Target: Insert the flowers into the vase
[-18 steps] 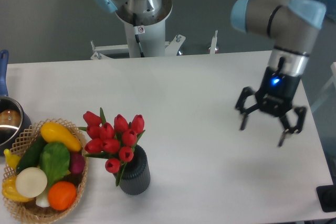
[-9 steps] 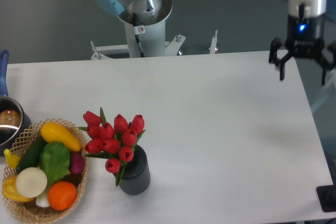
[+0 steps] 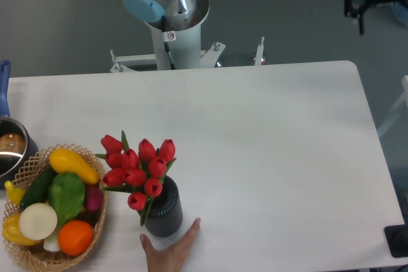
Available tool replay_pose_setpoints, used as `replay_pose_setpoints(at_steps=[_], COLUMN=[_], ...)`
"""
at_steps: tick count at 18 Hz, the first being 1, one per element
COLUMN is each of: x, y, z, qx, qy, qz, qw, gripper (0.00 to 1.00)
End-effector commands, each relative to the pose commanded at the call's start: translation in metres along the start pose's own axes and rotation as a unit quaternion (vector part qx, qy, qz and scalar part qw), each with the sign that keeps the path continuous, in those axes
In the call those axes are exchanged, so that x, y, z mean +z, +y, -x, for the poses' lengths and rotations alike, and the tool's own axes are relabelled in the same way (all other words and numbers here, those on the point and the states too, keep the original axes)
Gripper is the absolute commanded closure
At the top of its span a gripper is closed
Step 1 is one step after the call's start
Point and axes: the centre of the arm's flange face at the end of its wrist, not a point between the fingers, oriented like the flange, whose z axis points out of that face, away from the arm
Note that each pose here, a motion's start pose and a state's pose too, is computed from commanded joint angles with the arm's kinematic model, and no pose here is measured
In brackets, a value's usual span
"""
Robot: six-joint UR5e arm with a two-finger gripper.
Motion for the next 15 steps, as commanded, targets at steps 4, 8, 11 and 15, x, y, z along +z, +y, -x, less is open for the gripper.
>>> replay_pose_setpoints(at_steps=[4, 8, 11, 15], x=[-0.01, -0.008, -0.007, -0.007], y=[0.022, 0.035, 0.031, 0.029], z=[-0.004, -0.009, -0.009, -0.009], qx=[0.056, 0.096, 0.102, 0.1], qy=[0.01, 0.028, 0.031, 0.028], qz=[0.038, 0.056, 0.058, 0.055], qw=[0.9976, 0.9934, 0.9926, 0.993], gripper=[0.0, 0.0, 0.0, 0.0])
